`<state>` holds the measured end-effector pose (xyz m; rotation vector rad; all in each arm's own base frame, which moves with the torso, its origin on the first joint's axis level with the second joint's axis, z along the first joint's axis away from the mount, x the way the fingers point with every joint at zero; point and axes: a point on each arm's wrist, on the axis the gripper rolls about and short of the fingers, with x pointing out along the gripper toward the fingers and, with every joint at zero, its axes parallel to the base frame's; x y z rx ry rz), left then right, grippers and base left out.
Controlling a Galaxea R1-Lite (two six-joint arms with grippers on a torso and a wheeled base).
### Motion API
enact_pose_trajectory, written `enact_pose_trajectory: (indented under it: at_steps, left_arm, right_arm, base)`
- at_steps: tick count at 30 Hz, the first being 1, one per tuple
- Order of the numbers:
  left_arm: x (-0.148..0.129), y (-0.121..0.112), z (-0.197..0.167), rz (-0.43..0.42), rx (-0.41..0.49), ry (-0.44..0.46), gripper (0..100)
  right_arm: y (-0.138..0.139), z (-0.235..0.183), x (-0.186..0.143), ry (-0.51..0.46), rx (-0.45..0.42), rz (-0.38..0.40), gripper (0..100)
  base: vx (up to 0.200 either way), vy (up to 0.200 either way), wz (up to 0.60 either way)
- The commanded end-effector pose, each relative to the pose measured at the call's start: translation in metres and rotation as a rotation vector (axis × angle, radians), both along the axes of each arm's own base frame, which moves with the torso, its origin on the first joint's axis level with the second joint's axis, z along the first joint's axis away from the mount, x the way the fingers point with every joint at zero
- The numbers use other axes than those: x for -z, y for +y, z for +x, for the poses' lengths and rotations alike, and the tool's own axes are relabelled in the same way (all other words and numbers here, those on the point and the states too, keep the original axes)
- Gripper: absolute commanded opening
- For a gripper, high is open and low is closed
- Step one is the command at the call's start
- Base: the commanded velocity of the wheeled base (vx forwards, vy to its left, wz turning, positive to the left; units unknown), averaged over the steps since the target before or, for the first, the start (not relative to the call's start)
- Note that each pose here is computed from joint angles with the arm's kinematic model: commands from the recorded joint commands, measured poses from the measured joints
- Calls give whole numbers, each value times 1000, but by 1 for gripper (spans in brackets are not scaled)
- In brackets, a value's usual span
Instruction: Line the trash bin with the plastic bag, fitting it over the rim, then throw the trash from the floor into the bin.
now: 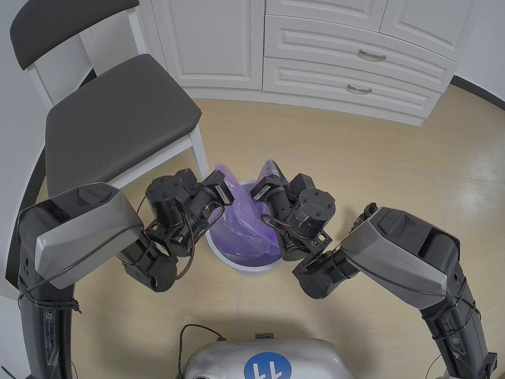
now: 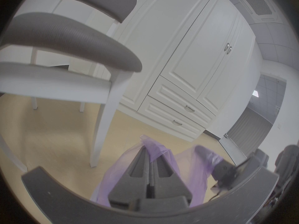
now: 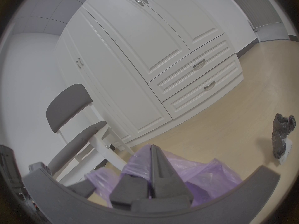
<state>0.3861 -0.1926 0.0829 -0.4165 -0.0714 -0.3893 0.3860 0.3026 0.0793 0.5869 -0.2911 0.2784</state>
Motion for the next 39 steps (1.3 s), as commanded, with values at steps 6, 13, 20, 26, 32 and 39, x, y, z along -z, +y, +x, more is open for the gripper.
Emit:
enact_pose_trajectory:
  at_steps: [6,13,20,26,32,39]
  left_arm:
    - [42,-24,-5,36,52,71,0]
    - [57,-28,0,42,50,80,0]
    - [32,14,8,67,-7,87,0]
    - [9,47,-6,100,72,129,0]
    - [3,70,-12,205,69,168,0]
    - [8,82,-12,305,45,219,0]
  right_arm:
    - [-25,13,-15,-22,47,8,0]
    - [-35,17,-14,-15,67,-11,0]
    - [-71,26,-24,-15,119,-104,0]
    - [-103,12,-24,35,66,-212,0]
    - [-136,7,-14,81,110,-383,0]
    - [-165,3,1,145,175,-547,0]
  base:
    - [0,0,0]
    - [0,0,0]
    - [0,0,0]
    - [0,0,0]
    - [0,0,0]
    - [0,0,0]
